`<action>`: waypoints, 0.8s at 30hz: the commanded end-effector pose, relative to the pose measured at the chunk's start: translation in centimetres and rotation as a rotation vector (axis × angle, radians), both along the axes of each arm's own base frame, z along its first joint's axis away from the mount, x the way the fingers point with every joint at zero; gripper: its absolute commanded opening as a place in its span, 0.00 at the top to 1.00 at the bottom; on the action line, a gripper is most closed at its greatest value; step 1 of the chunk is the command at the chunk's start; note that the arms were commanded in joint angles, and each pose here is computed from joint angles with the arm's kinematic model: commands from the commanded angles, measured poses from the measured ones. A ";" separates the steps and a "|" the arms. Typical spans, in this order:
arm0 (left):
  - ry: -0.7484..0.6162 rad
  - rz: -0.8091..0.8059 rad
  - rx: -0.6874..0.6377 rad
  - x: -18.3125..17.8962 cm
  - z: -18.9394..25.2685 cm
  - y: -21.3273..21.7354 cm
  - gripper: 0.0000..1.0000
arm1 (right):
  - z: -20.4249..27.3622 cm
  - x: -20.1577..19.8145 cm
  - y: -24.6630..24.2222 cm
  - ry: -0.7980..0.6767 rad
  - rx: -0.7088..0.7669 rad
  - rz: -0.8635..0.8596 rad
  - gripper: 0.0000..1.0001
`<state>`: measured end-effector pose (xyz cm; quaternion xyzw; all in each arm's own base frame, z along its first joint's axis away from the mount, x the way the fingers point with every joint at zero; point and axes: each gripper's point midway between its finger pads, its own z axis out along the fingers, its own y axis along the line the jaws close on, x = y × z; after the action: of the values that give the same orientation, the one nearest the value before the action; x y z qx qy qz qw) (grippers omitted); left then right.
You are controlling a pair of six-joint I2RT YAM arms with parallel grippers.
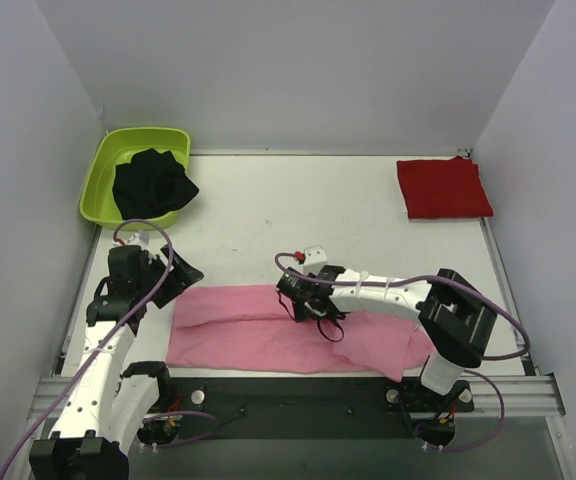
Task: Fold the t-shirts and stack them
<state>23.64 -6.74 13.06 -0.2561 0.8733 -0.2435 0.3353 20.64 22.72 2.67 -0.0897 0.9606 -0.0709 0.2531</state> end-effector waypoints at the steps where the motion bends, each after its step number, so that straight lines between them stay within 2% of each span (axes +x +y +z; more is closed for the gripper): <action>1: -0.064 -0.010 0.008 1.0 1.7 0.0 0.20 | 1.6 -2.2 -1.3 -0.015 -0.030 0.027 0.25; 9: -0.070 -0.016 -0.004 0.6 1.8 -0.2 0.20 | 2.3 -5.0 -0.5 0.010 -0.035 0.116 0.25; 13: -0.074 -0.015 -0.005 0.4 1.9 -0.2 0.20 | 5.0 -2.9 0.6 -0.089 -0.008 0.094 0.25; 20: -0.078 -0.010 0.010 0.3 2.3 0.0 0.21 | 5.1 1.5 6.2 -0.112 -0.016 0.126 0.25; 24: -0.081 -0.008 0.020 0.3 2.6 0.2 0.20 | 3.7 2.4 9.0 -0.079 -0.002 0.150 0.25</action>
<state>23.36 -6.73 13.57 -0.2532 0.8700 -0.2454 0.3446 22.41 30.84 7.56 -0.1318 0.9421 -0.0333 0.3067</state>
